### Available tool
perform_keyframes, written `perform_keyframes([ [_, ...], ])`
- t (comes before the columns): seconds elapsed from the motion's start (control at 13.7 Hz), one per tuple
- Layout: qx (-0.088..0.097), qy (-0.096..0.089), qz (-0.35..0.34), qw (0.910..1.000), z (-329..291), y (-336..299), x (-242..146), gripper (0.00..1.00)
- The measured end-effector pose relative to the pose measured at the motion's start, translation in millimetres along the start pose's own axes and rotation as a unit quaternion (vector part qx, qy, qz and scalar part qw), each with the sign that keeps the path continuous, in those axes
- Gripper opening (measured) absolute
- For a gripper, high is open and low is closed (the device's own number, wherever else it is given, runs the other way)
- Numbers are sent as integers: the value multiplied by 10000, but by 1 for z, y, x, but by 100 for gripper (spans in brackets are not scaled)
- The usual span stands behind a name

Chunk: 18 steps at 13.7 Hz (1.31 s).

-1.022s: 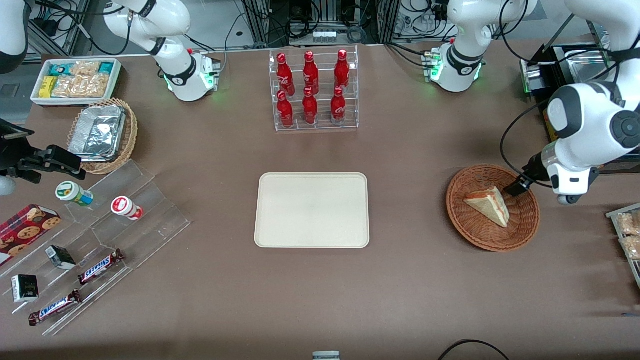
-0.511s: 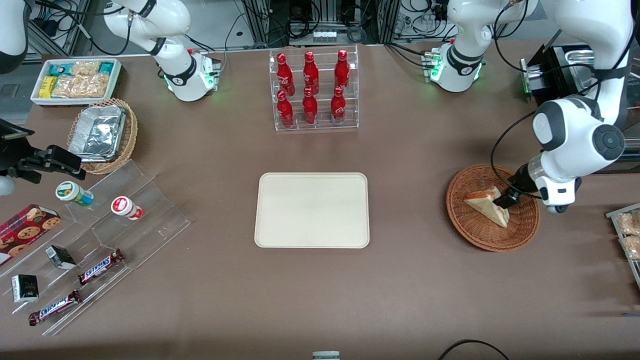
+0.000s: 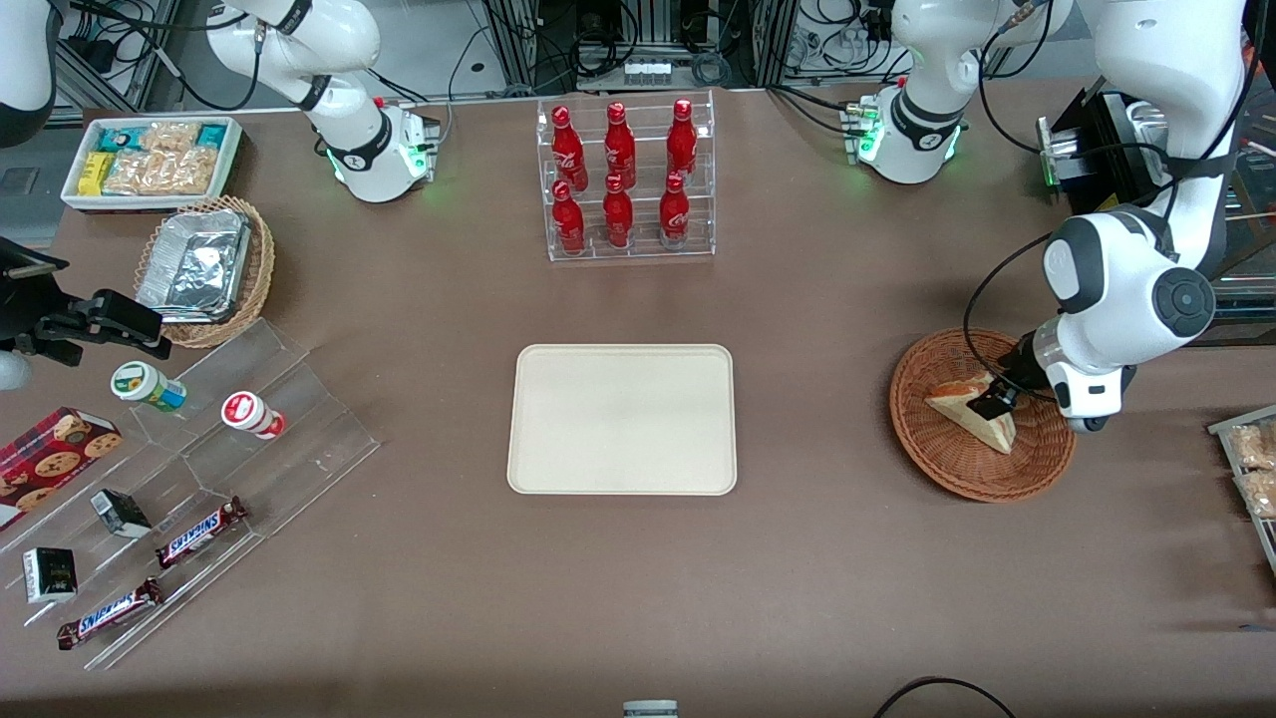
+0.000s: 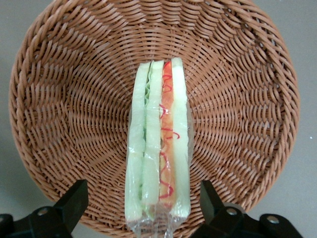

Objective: Place sandwich from basket to tray
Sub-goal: 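Lower the open left gripper over the wrapped sandwich in the basket, then close the left gripper on the sandwich's wrapper edge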

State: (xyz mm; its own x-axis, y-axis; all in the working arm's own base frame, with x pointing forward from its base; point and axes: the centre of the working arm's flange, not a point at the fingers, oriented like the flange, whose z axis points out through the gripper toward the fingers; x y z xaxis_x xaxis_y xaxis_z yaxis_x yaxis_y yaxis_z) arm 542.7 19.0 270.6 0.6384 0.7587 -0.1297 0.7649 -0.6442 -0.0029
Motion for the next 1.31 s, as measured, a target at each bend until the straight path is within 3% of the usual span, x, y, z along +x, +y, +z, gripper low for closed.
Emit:
perform_keyframes([
  [0.44,7,-54,-206,9998,15,0,2,96],
  [0.8,-44,-39,-351,9994,11,3,4,42],
  [1.09,-94,-8,-319,9994,2,11,4,28],
  [1.31,100,-208,-152,9996,-43,22,1,23],
])
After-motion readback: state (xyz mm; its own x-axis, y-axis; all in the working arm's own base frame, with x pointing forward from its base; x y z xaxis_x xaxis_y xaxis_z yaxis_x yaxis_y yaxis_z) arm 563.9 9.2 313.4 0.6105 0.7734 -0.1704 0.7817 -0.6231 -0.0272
